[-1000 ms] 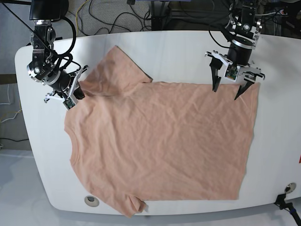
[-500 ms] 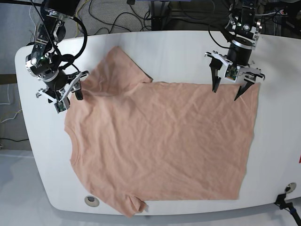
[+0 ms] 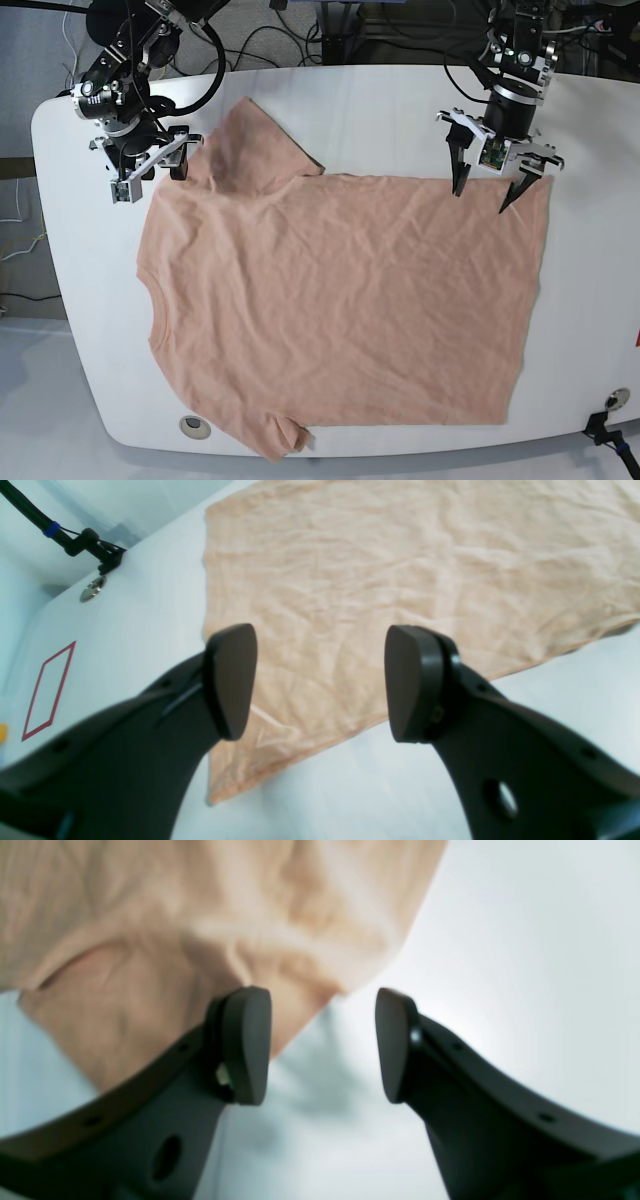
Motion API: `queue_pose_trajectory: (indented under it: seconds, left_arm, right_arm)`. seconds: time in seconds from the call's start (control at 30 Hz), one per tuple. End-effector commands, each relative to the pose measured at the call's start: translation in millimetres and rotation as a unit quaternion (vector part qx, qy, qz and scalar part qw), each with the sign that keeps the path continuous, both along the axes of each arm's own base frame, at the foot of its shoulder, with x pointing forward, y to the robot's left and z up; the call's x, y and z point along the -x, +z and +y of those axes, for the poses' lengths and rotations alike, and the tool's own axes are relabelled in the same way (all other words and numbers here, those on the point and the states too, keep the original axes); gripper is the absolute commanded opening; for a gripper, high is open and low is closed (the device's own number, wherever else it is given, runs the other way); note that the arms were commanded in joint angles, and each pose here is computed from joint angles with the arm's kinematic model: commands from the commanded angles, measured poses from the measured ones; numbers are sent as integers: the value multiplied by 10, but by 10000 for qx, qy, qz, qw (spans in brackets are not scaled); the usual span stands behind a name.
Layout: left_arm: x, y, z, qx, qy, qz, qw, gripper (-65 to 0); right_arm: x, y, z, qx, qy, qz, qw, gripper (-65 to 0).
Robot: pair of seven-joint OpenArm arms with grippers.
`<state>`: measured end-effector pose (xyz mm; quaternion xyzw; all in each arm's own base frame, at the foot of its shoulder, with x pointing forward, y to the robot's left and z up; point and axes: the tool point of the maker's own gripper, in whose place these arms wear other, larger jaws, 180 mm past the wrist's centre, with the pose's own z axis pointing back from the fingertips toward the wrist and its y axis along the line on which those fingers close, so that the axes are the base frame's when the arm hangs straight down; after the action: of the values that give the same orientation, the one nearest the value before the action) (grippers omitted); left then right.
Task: Fold the T-shirt properly
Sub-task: 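Reposition right gripper along the shoulder edge, left gripper above hem corner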
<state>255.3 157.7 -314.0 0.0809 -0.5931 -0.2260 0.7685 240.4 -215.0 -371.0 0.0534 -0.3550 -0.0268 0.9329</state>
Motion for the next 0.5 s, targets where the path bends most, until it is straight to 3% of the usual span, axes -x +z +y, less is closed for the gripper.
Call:
queue_pose_trajectory:
  seconds: [0.0, 0.2, 0.47]
  left_arm:
    - [-76, 149, 7, 29, -12, -278, 9996, -268]
    - [-163, 139, 51, -24, 91, -197, 9998, -268]
    - [-199, 171, 43, -13, 88, -257, 9996, -268]
  right_arm:
    - [27, 89, -66, -132, -142, -151, 9997, -326]
    - [290, 40, 40, -859, -177, -80, 9961, -326]
    - [574, -47, 166, -1285, -156, 42, 9916, -326]
